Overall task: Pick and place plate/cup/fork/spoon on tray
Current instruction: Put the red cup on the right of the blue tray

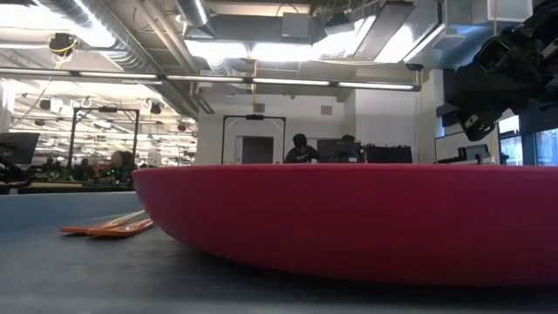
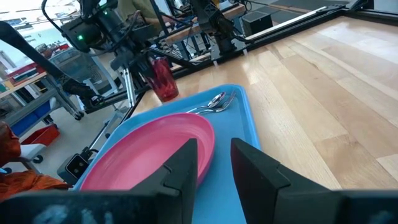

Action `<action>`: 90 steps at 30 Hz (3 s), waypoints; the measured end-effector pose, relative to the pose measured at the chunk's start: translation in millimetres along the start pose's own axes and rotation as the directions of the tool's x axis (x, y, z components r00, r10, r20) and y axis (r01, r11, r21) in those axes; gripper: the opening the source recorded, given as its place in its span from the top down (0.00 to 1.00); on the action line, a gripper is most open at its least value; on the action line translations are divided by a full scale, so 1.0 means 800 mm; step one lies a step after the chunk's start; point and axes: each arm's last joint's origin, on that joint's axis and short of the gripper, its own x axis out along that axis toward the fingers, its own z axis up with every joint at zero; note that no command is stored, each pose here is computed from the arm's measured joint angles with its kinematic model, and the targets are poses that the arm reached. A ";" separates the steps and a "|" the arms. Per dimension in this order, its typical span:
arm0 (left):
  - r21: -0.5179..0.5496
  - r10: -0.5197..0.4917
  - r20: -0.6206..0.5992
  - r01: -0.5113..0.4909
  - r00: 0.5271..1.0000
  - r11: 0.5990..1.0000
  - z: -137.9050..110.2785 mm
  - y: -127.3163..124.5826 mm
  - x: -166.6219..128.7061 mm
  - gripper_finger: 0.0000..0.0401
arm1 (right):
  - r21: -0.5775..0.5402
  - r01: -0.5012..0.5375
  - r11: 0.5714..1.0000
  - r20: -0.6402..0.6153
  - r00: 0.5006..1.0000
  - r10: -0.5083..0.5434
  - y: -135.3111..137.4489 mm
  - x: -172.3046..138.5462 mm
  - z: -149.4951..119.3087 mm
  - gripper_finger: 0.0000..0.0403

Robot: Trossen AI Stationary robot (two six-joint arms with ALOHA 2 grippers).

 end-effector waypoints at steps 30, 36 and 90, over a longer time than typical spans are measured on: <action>0.353 -0.267 0.082 0.223 0.960 0.909 0.097 -0.185 -0.053 0.99 | 0.000 0.000 1.000 0.000 1.000 0.000 0.000 0.000 0.000 0.75; 0.529 -0.346 0.075 0.257 0.935 0.809 0.115 -0.235 -0.035 0.99 | 0.000 0.000 1.000 0.000 1.000 0.000 0.000 0.000 0.000 0.75; 0.997 -0.684 -0.075 0.040 0.726 -0.066 0.145 -0.362 0.063 0.92 | 0.000 -0.001 1.000 0.000 1.000 0.001 0.000 0.000 0.000 0.75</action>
